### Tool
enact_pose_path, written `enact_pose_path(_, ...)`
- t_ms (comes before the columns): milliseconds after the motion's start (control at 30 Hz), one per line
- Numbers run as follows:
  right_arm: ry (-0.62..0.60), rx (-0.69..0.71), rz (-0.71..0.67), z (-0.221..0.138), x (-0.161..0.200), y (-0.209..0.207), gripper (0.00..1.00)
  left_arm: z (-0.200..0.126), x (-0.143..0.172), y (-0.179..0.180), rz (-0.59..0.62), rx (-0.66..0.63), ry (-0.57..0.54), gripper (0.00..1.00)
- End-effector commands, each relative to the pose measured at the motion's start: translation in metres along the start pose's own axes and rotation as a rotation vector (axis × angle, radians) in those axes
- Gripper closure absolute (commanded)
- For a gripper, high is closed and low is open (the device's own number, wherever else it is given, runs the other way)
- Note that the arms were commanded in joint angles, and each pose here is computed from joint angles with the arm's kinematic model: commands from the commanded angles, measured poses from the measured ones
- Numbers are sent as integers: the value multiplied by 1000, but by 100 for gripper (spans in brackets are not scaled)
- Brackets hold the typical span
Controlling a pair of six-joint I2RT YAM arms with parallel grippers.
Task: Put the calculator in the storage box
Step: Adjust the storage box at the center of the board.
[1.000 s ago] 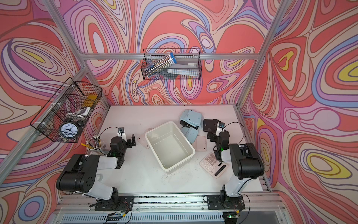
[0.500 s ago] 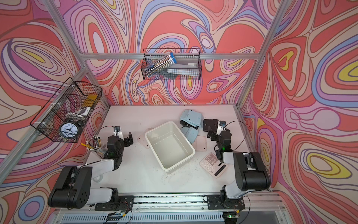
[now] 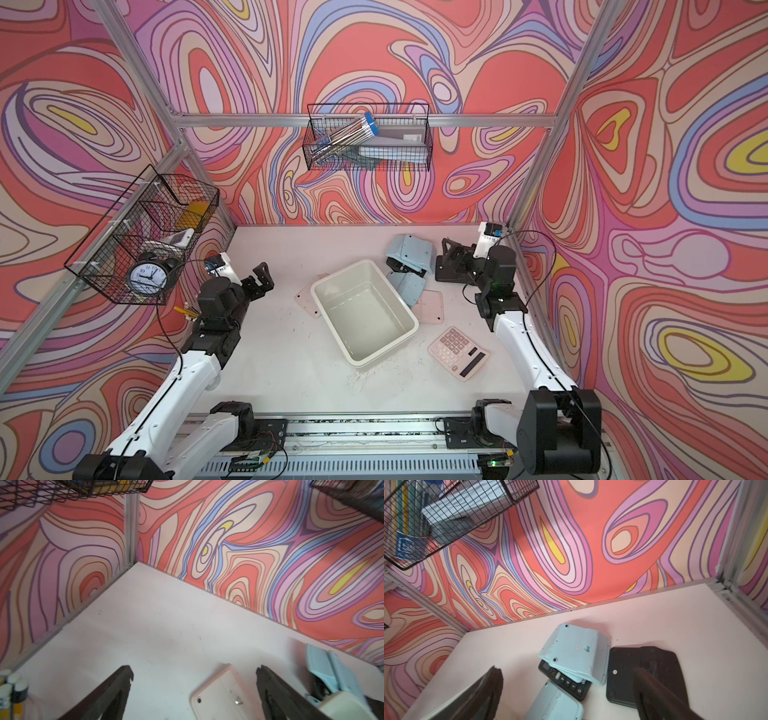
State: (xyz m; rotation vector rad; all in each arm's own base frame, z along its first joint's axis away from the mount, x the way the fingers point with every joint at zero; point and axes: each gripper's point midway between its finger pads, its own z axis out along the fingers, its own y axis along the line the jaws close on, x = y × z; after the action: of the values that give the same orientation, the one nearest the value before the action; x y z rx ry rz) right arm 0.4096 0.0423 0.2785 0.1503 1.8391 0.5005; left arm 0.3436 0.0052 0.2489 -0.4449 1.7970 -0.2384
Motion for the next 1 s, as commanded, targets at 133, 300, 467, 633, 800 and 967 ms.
enact_pose_path(133, 347, 55, 266, -18, 64, 0, 2, -38, 54, -53, -210, 309, 348, 1)
enact_pose_path(300, 454, -80, 332, -11, 80, 20, 2, -53, 84, -45, -384, 279, 453, 1)
enact_pose_path(467, 484, -266, 369, -13, 90, 47, 2, -52, 108, -51, -549, 316, 567, 1)
enact_pose_path(633, 566, -333, 359, -14, 117, 71, 3, -59, 124, -45, -515, 284, 596, 1)
enact_pose_path(800, 658, -389, 290, -12, 152, 112, 4, -57, 138, -48, -476, 244, 679, 1)
enact_pose_path(967, 747, -407, 235, -16, 183, 139, 6, -56, 147, -59, -456, 261, 723, 1)
